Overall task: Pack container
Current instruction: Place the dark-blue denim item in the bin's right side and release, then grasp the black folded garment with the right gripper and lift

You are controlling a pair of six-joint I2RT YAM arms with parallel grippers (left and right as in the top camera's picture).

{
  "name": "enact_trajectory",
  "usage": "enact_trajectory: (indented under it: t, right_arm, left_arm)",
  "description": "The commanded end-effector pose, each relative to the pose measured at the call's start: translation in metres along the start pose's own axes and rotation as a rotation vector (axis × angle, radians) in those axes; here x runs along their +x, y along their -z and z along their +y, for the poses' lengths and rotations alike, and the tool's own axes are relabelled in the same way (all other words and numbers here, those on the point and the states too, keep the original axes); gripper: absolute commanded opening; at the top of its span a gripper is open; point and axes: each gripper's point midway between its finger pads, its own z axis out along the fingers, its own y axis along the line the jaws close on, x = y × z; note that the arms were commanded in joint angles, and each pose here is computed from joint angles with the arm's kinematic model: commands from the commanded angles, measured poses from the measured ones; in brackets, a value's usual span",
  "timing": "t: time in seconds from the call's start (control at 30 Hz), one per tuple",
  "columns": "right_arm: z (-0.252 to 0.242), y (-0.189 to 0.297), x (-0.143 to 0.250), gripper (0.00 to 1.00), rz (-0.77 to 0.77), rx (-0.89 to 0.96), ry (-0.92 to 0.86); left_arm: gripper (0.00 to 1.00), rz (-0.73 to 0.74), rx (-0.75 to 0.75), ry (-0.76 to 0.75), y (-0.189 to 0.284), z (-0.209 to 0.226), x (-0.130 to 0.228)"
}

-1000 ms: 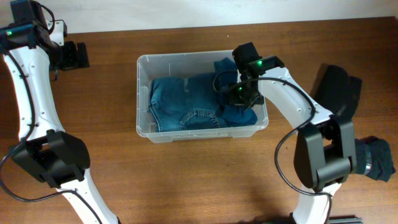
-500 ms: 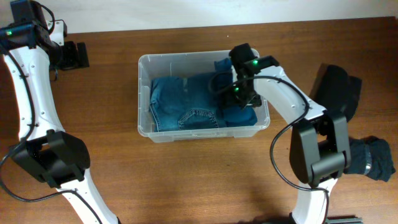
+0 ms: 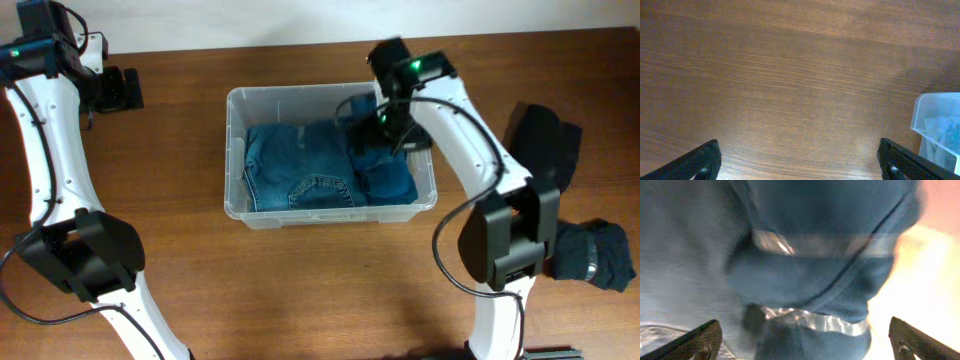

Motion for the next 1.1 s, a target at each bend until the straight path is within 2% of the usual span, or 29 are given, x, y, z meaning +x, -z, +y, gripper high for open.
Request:
enact_trajectory:
  t: [0.0, 0.2, 0.3, 0.43, 0.57, 0.67, 0.7, 0.83, 1.07]
  right_arm:
    - [0.003, 0.044, -0.02, 0.98, -0.108, -0.008, 0.008]
    - [-0.026, 0.121, -0.029, 0.98, -0.241, 0.056, -0.043]
    - [-0.071, 0.149, -0.025, 0.98, -0.274, 0.145, -0.125]
    - [-0.138, 0.159, -0.022, 0.99, -0.274, 0.2, -0.25]
    - [-0.214, 0.147, -0.004, 0.98, -0.203, 0.24, -0.428]
    - [-0.266, 0.117, 0.01, 0.98, -0.125, 0.252, -0.522]
    - [-0.284, 0.093, 0.014, 0.98, -0.087, 0.239, -0.551]
    - [-0.312, 0.04, 0.025, 0.98, -0.037, 0.22, -0.595]
    - [-0.331, -0.015, 0.029, 0.99, -0.062, 0.175, -0.635]
  left_arm:
    - [0.99, 0.011, -0.003, 0.001, -0.006, 0.002, 0.001]
    - [0.99, 0.012, -0.003, 0.001, -0.006, 0.002, 0.001]
    - [0.99, 0.014, -0.003, 0.002, -0.006, 0.002, 0.002]
    - [0.99, 0.014, -0.002, 0.003, -0.006, 0.002, 0.002]
    - [0.99, 0.014, -0.003, 0.002, -0.006, 0.002, 0.002]
    - [0.99, 0.009, -0.003, 0.002, -0.006, 0.003, 0.001]
    - [0.99, 0.008, -0.003, 0.002, -0.006, 0.003, 0.0]
    - [0.99, 0.009, -0.003, 0.002, -0.006, 0.002, 0.001]
    - [0.99, 0.011, -0.003, 0.002, -0.006, 0.002, 0.001]
